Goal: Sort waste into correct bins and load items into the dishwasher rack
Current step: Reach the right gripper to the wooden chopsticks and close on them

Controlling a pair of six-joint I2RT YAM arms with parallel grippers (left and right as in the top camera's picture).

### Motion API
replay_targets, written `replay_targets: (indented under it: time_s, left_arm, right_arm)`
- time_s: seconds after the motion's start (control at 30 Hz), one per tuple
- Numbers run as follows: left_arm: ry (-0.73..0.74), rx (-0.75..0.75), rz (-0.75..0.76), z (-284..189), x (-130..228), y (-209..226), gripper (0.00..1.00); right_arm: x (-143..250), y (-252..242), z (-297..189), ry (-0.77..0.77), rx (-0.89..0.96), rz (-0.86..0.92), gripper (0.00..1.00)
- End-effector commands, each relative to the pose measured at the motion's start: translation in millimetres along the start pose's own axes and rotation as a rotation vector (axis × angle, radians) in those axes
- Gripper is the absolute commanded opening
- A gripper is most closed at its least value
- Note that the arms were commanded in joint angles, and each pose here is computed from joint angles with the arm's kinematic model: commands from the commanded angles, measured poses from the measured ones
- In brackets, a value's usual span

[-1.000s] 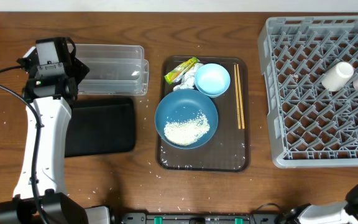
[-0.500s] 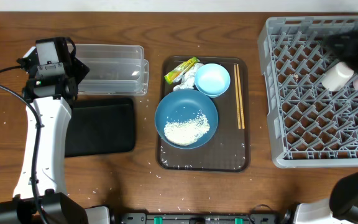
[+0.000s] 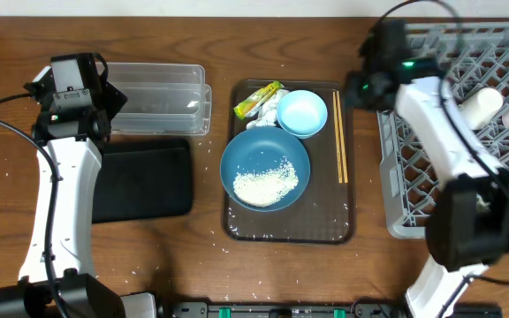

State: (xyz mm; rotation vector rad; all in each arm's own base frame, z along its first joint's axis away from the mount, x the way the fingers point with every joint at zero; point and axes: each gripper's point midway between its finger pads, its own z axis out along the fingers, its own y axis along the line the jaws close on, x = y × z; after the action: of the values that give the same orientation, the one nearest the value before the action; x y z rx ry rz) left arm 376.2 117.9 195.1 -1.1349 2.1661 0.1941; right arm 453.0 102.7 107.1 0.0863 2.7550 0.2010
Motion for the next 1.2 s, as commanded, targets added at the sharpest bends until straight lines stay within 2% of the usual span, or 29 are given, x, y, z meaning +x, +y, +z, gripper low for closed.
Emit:
replay_targets:
  time_s: [0.0,0.23,0.67,1.17]
  left_arm:
    - [0.010,-0.014,-0.003,4,3,3,0.99]
    - [0.010,-0.014,-0.003,4,3,3,0.99]
    - [0.010,-0.014,-0.003,4,3,3,0.99]
    - [0.010,-0.014,-0.003,4,3,3,0.99]
  right_arm:
    - [13,4,14,0.044,0.046,-0.025,0.42]
    - [54,13,32,0.196,0.079,-0.069,0.41]
    - [100,2,57,0.306,0.110,-0.082,0.34]
    - [109,7,70,0.288,0.099,-0.102,0.33]
